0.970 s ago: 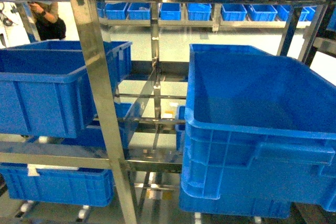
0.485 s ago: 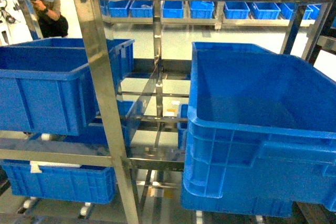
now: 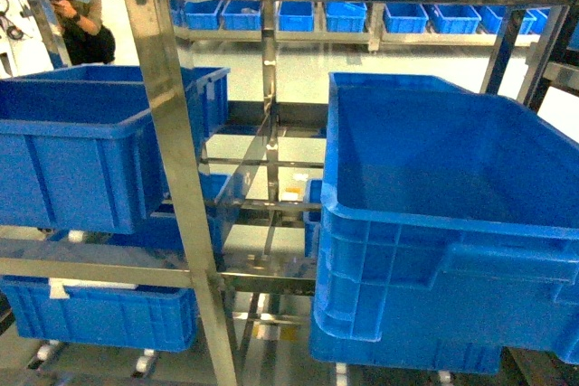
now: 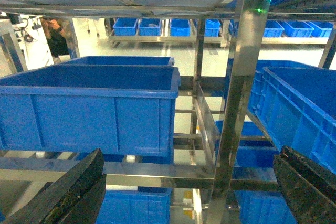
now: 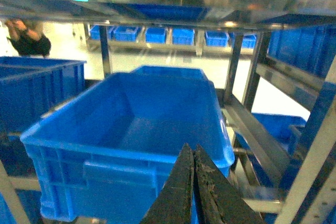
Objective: Pick red block from blue box to shelf
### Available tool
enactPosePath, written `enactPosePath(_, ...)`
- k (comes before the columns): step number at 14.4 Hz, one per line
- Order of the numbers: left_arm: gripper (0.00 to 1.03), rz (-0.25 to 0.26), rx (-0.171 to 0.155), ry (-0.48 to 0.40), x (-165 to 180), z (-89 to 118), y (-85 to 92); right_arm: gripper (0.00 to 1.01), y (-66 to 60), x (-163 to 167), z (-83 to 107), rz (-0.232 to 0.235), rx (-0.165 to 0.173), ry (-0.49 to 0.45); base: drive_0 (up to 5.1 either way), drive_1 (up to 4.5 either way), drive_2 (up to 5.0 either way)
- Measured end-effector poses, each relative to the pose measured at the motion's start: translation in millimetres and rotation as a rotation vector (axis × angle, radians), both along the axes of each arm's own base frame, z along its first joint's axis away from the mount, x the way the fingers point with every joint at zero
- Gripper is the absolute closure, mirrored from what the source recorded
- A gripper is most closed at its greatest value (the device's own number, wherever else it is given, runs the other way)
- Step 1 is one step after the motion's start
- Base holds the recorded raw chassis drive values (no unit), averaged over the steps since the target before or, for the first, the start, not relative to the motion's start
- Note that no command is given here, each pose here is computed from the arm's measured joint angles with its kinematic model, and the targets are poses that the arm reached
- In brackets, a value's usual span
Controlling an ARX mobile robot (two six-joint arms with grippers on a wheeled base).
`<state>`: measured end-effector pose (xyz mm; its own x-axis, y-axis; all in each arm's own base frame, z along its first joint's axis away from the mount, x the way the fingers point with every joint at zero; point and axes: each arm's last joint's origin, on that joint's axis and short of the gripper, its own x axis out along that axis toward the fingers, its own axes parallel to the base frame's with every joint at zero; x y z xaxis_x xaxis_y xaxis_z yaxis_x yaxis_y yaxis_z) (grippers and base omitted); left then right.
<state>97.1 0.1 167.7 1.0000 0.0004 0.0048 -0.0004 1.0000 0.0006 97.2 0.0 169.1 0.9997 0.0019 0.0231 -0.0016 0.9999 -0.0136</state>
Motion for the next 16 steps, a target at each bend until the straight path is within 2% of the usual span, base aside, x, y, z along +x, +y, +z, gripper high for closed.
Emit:
enactPosePath(8,0.05,0.001,0.0,0.0,0.0,0.0,0.0,0.99,0.0,0.0,-2.0,-0.002,0.0,0.019,0.0,0.0,0.0)
enactPosePath(10,0.05,0.001,0.0,0.0,0.0,0.0,0.0,0.75,0.0,0.0,-2.0,-0.002,0.0,0.02,0.0,0.0,0.0)
enactPosePath(11,0.05,0.001,0.0,0.0,0.0,0.0,0.0,0.57,0.0,0.0,-2.0,-0.002,0.0,0.019,0.0,0.0,0.0)
enactPosePath(12,0.05,0.001,0.0,0.0,0.0,0.0,0.0,0.24,0.0,0.0,-2.0,-0.002,0.0,0.019,0.0,0.0,0.0)
enactPosePath(13,0.05,0.001,0.0,0.0,0.0,0.0,0.0,0.04,0.0,0.0,-2.0,-0.002,0.002,0.019,0.0,0.0,0.0)
enactPosePath(16,0.05,0.001,0.0,0.0,0.0,0.0,0.0,0.03,0.0,0.0,-2.0,-0.002,0.002,0.019,0.0,0.0,0.0)
